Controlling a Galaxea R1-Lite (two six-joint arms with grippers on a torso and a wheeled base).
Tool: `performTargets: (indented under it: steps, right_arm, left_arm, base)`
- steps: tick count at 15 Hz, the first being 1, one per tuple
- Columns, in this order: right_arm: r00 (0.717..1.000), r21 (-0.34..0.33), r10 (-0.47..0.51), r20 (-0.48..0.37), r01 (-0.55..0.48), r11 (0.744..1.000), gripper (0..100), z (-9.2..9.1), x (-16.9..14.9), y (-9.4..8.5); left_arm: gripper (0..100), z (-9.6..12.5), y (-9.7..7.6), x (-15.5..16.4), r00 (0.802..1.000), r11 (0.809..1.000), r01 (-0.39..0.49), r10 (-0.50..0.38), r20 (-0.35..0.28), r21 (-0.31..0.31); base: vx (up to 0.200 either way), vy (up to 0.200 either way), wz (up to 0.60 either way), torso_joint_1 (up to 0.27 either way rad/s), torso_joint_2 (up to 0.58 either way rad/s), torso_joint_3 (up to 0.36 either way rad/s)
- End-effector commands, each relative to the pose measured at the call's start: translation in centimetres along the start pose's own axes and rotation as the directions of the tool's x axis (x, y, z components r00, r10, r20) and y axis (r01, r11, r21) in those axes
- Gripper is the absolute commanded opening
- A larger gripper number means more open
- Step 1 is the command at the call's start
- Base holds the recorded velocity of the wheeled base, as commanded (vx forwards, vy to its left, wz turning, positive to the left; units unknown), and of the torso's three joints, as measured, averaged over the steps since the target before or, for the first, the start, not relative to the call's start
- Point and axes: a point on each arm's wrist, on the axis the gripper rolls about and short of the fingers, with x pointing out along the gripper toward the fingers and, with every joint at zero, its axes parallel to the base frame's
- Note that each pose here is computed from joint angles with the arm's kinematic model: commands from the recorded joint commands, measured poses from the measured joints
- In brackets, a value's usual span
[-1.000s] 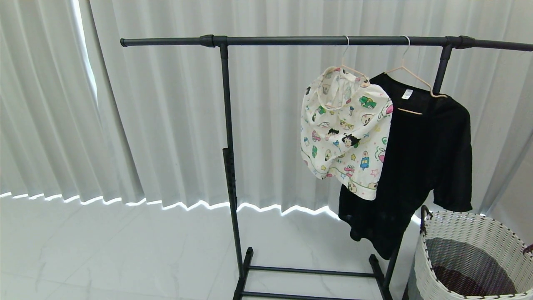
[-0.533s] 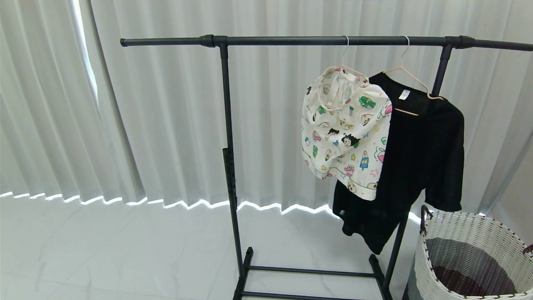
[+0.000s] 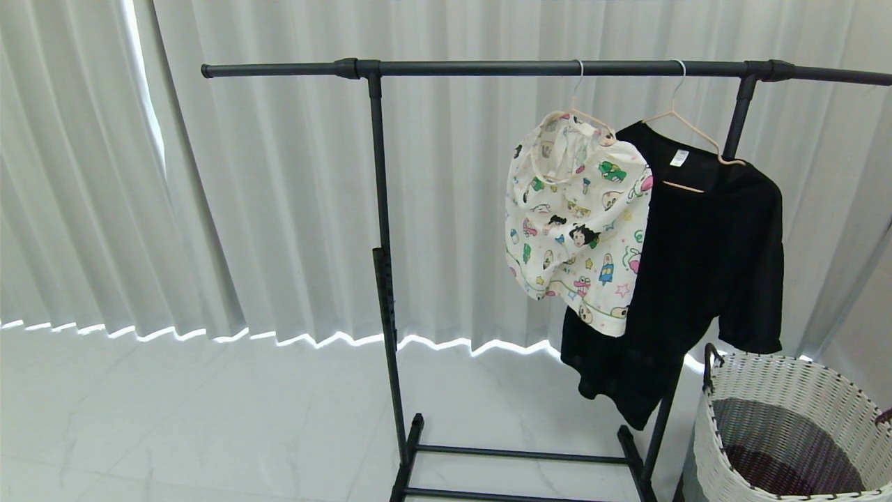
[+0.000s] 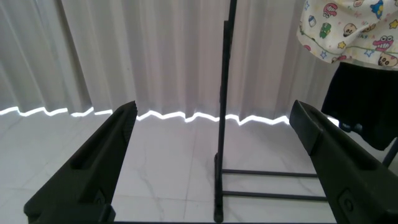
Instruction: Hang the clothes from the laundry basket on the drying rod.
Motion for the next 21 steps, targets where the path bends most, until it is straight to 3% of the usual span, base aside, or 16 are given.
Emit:
performTargets:
  steps: [1,4,7,10,11,12,13,14,15,16,17,19,21]
  right_arm:
    - [0.998,0.025,0.023,0.061,-0.025,0.999,100,-0.1,-0.4,0.0]
    - [0.996,0.136,0.017,0.084,-0.029,0.990,100,0.0,-0.4,-0.1]
    - [0.996,0.268,0.011,0.088,-0.034,0.963,100,0.0,-0.4,-0.1]
    - [0.993,0.422,-0.075,0.087,0.032,0.906,100,0.1,-0.4,-0.3]
    - [0.988,0.504,-0.129,0.088,0.067,0.861,100,0.2,-0.5,-0.4]
    - [0.993,0.711,-0.078,0.093,-0.011,0.704,100,0.3,-0.5,-0.3]
    - [0.994,0.806,0.009,0.105,-0.090,0.585,100,0.3,-0.5,-0.1]
    - [0.974,0.909,0.197,0.112,-0.180,0.375,100,0.2,-0.5,0.3]
    - [0.958,0.994,0.264,0.113,-0.111,-0.023,100,0.2,-0.5,0.5]
    - [0.947,0.910,0.256,0.195,-0.077,-0.408,100,1.0,-0.6,0.4]
    - [0.928,0.892,0.252,0.273,-0.146,-0.428,100,1.9,-0.8,0.4]
    - [0.932,0.869,0.259,0.253,-0.100,-0.485,100,1.6,-0.8,0.4]
    - [0.932,0.868,0.259,0.254,-0.101,-0.487,100,1.7,-0.8,0.4]
  left_arm:
    - [100,0.0,0.0,0.0,1.000,1.000,-0.001,0.001,0.000,0.001]
    - [100,0.0,0.0,0.0,1.000,1.000,-0.001,0.001,0.000,0.000]
    - [100,0.0,0.0,0.0,1.000,1.000,-0.001,0.001,0.000,0.000]
    - [100,0.0,0.0,0.0,1.000,1.000,-0.001,0.001,0.000,0.000]
    - [100,0.0,0.0,0.0,1.000,1.000,-0.001,0.001,0.000,0.000]
    - [100,0.0,0.0,0.0,1.000,1.000,-0.001,0.001,0.000,0.000]
    - [100,0.0,0.0,0.0,1.000,1.000,-0.001,0.001,0.000,0.000]
    - [100,0.0,0.0,0.0,1.000,1.000,-0.001,0.001,0.000,-0.002]
    - [100,0.0,0.0,0.0,1.000,1.000,-0.001,0.001,0.000,-0.007]
    - [100,0.0,0.0,0.0,1.000,1.000,-0.001,0.001,0.000,-0.014]
    - [100,0.0,0.0,0.0,1.000,1.000,-0.001,0.001,0.000,-0.016]
    - [100,0.0,0.0,0.0,1.000,1.000,-0.001,0.001,0.000,-0.017]
    - [100,0.0,0.0,0.0,1.000,1.000,-0.001,0.001,0.000,-0.017]
  base:
    - [0.000,0.000,0.00,0.000,0.00,0.000]
    - [0.000,0.000,0.00,0.000,0.00,0.000]
    - [0.000,0.000,0.00,0.000,0.00,0.000]
    - [0.000,0.000,0.00,0.000,0.00,0.000]
    - [0.000,0.000,0.00,0.000,0.00,0.000]
    - [0.000,0.000,0.00,0.000,0.00,0.000]
    - [0.000,0.000,0.00,0.000,0.00,0.000]
    - [0.000,0.000,0.00,0.002,-0.05,-0.051]
    - [0.000,0.000,0.00,0.022,-0.11,-0.173]
    - [0.000,0.000,0.00,0.061,-0.20,-0.115]
    - [0.000,0.000,0.00,0.032,-0.11,-0.066]
    - [0.000,0.000,0.00,0.013,-0.03,-0.021]
    - [0.000,0.000,0.00,0.000,0.00,0.000]
